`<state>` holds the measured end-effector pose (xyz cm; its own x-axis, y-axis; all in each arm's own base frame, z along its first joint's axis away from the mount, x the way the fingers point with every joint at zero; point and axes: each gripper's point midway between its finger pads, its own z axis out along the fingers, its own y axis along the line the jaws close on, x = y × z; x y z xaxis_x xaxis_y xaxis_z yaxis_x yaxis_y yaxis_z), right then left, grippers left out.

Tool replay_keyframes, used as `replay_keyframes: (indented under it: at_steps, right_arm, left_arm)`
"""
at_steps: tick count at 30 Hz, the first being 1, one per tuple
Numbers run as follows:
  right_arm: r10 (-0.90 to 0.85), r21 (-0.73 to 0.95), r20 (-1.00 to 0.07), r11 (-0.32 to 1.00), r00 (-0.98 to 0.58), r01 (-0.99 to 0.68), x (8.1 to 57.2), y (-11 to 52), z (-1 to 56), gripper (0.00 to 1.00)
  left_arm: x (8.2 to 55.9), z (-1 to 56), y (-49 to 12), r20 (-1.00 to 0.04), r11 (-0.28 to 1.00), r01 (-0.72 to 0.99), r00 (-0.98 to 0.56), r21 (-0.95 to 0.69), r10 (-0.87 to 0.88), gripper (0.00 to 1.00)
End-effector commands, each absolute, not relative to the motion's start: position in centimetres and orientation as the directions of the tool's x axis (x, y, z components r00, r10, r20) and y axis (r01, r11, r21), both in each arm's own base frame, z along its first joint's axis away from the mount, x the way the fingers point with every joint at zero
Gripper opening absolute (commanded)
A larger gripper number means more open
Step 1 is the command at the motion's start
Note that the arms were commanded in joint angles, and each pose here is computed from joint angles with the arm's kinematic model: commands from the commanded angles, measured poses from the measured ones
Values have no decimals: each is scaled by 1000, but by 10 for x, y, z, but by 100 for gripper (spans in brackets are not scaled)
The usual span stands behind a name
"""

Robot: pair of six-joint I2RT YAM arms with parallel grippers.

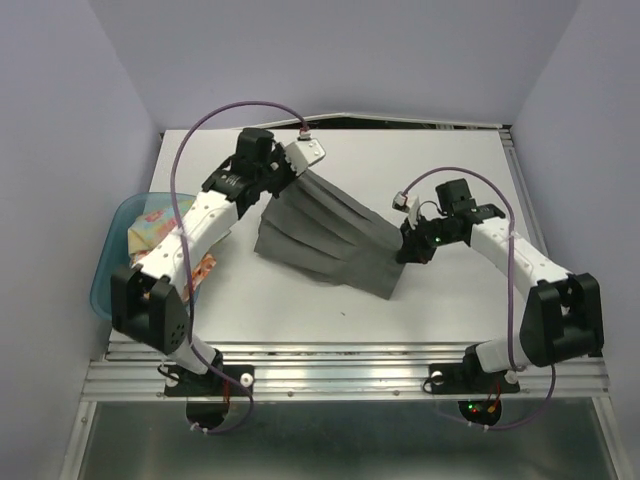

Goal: Fold and stack the skirts
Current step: Fold the skirt

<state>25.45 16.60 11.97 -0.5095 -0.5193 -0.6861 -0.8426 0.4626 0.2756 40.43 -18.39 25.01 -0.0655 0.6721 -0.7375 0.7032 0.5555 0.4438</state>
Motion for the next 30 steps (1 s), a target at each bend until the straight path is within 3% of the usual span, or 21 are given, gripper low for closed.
replay_keyframes:
  at_steps: [1,7,8,12,14,15,16,18,20,21,24,25,26,30]
  right_arm:
    - [-510,369,-668,406,-542,-836,256,164,126,1]
    - [-497,467,-625,380,-602,-799,288,150,102,1]
    - [-490,491,-613,377,-620,-785,294,147,97,2]
    - [-426,645,-517,376,-742,-665,325,131,74,9]
    - [-380,725,-455,366,-805,-583,339,128,59,11]
    - [-371,742,-435,368,-820,-560,342,129,54,13]
    - [-362,764,-399,376,-842,-524,344,130,43,14]
    - [-328,773,-388,393,-861,-498,356,132,41,19]
    - [-284,778,-373,423,-883,-465,368,134,42,33]
    - [-274,775,-374,432,-886,-461,372,134,44,42]
    - [-240,776,-358,461,-902,-431,375,135,61,61]
    - [-234,769,-357,476,-904,-427,376,134,66,64]
    - [-224,744,-357,519,-907,-421,378,130,79,66]
    - [-173,628,-409,659,-896,-413,396,113,112,78]
  left_arm:
    - [460,310,-185,-764,621,559,36,550,644,0]
    - [528,262,-212,-755,624,587,-32,516,655,0]
    - [541,226,-217,-737,616,614,-81,494,672,0]
    - [570,174,-223,-711,620,629,-147,469,687,0]
    - [581,151,-225,-705,625,628,-165,464,690,5]
    - [584,147,-226,-709,631,624,-169,461,685,10]
    - [591,151,-225,-724,654,604,-176,456,667,29]
    - [600,154,-223,-742,691,571,-199,443,640,51]
    - [602,184,-222,-778,722,547,-188,423,599,65]
    - [600,193,-220,-786,731,537,-186,420,589,78]
    - [582,242,-211,-817,760,503,-165,412,552,79]
    - [571,243,-206,-814,768,504,-195,395,547,80]
    - [558,272,-200,-838,790,482,-182,380,514,87]
    - [513,287,-179,-846,834,462,-275,300,456,87]
